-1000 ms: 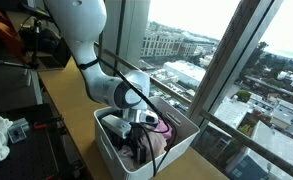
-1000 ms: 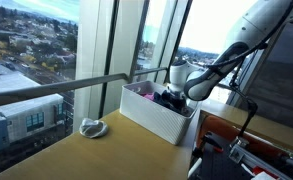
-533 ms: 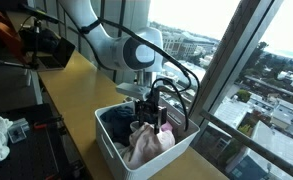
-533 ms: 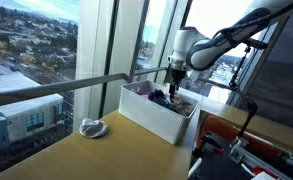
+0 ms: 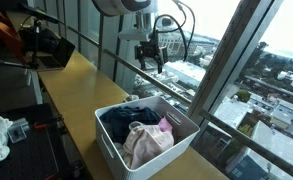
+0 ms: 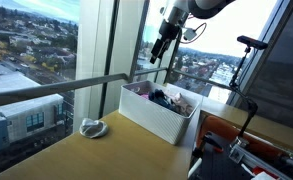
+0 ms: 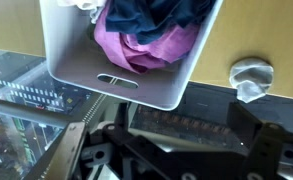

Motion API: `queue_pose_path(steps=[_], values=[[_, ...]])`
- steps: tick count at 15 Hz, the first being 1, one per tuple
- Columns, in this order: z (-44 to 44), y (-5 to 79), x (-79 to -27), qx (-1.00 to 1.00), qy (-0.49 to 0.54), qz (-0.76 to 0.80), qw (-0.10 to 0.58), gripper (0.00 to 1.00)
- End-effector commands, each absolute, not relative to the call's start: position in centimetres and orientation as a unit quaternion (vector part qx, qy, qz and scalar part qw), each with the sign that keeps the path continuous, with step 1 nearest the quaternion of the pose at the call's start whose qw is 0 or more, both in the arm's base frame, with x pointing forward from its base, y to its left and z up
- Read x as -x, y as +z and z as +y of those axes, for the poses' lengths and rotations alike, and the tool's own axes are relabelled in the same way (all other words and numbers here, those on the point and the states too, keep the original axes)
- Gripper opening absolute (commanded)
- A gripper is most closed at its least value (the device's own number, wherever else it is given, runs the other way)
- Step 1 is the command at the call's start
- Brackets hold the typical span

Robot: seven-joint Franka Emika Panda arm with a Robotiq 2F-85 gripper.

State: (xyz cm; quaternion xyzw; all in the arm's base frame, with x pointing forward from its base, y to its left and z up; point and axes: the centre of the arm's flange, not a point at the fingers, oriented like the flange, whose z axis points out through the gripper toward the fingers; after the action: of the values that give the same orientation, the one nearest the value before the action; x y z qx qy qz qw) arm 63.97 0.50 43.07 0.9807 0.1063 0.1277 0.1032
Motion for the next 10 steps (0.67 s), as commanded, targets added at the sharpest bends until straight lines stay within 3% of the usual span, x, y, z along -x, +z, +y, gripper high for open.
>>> queue_pose_path(steps=[1,5,10], values=[[10.5,41.5,-66.5,-0.972,0.147,0.169,0.069,1.00],[20.7,35.4,-67.9,-0.956,0.146,0.249,0.046,1.00],[24.2,27.2,-71.0,-0.941,0.146,0.303,0.046,1.00]])
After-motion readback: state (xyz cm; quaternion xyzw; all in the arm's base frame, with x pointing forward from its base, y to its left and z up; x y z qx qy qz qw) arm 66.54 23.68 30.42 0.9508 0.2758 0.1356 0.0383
